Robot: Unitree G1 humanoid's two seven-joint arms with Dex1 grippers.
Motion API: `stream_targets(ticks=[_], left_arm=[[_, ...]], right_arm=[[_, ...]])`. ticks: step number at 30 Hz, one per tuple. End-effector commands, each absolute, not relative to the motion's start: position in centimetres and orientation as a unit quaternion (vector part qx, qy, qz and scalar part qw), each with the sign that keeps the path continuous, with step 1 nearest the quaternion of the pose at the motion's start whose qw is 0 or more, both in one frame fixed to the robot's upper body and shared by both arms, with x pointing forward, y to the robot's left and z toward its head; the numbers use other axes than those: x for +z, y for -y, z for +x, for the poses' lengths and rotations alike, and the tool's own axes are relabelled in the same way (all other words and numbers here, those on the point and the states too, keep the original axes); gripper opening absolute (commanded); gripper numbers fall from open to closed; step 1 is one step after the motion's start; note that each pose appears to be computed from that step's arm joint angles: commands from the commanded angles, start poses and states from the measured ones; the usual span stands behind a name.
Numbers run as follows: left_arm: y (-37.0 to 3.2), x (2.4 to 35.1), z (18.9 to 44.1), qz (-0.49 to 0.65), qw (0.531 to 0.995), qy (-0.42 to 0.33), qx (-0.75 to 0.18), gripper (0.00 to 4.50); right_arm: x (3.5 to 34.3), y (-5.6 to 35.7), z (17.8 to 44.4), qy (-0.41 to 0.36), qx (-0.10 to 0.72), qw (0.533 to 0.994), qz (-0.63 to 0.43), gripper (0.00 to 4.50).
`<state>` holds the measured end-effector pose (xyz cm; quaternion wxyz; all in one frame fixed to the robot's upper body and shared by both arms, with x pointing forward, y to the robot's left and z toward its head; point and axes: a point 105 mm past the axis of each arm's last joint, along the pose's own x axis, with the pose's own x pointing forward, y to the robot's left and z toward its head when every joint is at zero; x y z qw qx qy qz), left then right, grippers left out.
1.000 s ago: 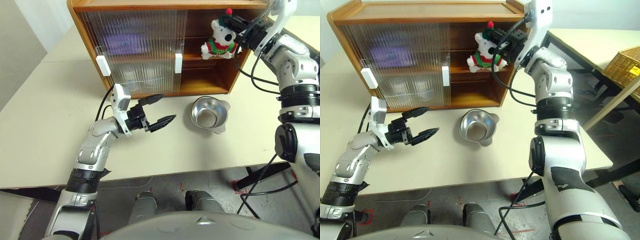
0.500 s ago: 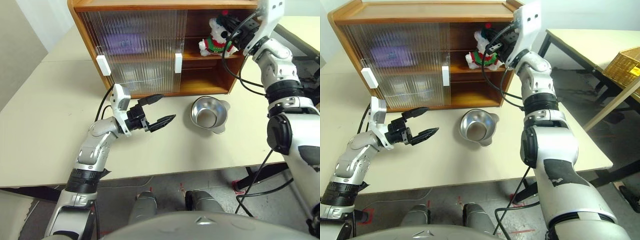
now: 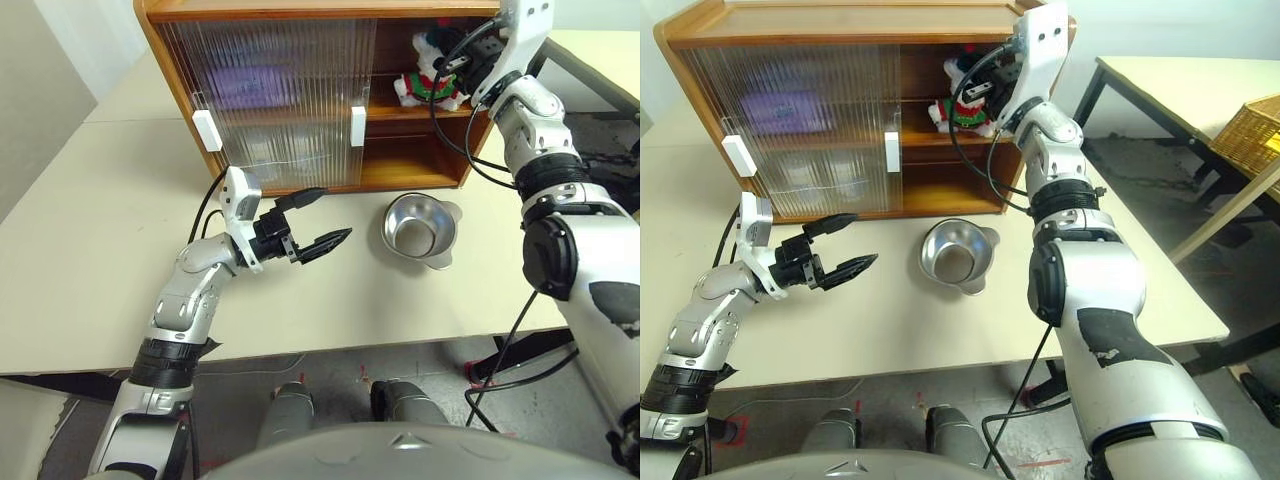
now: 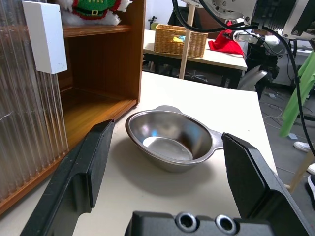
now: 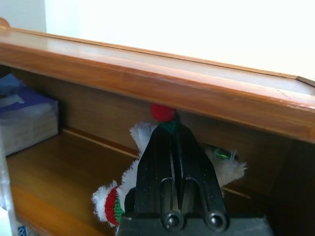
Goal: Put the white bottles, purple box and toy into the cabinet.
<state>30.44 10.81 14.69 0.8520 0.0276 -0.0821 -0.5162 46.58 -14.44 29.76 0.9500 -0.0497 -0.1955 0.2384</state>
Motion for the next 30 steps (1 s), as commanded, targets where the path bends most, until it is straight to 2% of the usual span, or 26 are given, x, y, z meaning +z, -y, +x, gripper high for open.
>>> stream_targets(ticks=[1, 22, 30], left_arm=[[-10.4, 14.4, 30.1, 0.030, 0.849, 0.076, -0.521, 4.50], [-10.2, 14.7, 29.9, 0.026, 0.851, 0.075, -0.520, 4.50], [-10.0, 14.6, 29.8, 0.025, 0.850, 0.075, -0.520, 4.50]], right_arm=[[29.4, 14.2, 46.8, 0.187, 0.237, 0.952, -0.049, 0.03], [29.4, 14.2, 47.0, 0.197, 0.216, 0.955, -0.045, 0.03], [27.0, 13.7, 47.4, 0.151, 0.219, 0.962, -0.061, 0.03]])
